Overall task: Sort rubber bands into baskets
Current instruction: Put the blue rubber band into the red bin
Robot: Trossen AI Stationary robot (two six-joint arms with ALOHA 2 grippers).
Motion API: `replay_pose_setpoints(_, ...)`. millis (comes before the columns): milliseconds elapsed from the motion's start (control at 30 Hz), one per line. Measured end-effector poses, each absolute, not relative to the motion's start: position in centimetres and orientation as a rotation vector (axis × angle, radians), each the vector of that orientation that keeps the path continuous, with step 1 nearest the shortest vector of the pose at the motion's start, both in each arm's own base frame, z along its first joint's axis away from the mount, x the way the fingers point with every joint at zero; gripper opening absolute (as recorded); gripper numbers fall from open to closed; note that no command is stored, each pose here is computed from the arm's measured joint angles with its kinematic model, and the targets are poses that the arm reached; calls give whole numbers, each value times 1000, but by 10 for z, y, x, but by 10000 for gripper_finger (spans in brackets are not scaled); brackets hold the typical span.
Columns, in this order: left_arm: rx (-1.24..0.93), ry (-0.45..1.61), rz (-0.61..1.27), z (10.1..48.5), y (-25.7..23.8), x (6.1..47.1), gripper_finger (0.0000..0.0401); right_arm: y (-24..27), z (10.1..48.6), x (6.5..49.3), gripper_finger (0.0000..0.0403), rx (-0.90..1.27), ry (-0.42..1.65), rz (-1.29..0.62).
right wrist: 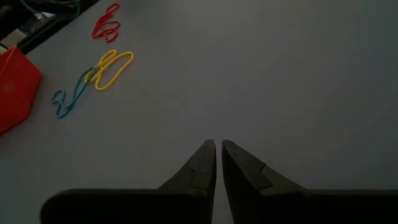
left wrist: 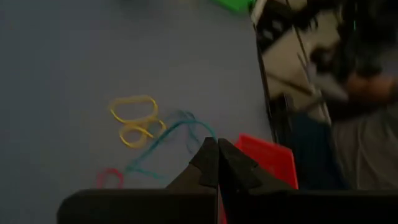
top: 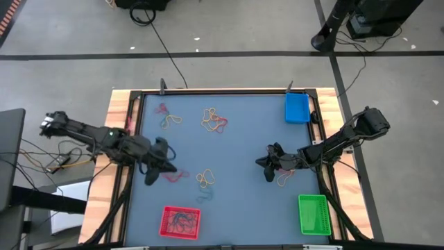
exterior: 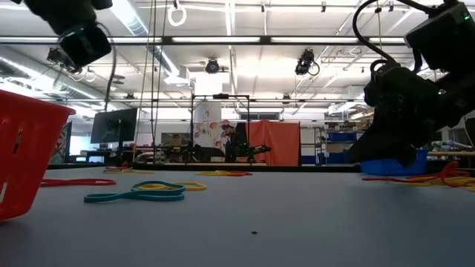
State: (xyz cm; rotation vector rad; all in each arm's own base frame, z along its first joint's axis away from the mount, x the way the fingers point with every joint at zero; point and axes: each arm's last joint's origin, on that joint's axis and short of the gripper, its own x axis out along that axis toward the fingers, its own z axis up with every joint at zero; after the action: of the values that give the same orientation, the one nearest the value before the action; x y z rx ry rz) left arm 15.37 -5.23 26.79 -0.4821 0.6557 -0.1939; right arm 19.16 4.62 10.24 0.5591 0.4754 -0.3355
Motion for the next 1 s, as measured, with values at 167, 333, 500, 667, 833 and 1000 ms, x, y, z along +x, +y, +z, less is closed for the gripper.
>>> replay_pose_setpoints(167, -458, 692, -329, 263, -76, 161, 5, 46, 102, 192, 41, 560, 475, -336)
replay_pose_setpoints(333, -466, 630, -536, 269, -103, 167, 5, 46, 103, 192, 41, 575, 465, -347)
replay_pose_setpoints(500, -456, 607, -659, 269, -126, 166, 5, 46, 103, 192, 41, 573, 459, -355)
replay_pose_setpoints(667, -463, 673, -635, 258, -136, 170, 5, 46, 103, 192, 41, 575, 457, -354)
replay_pose_setpoints(833, -472, 764, -581, 240, -144, 179, 5, 46, 104, 193, 41, 581, 446, -350)
replay_pose_setpoints(1000, -476, 857, -557, 223, -151, 187, 6, 46, 104, 193, 41, 580, 440, -355)
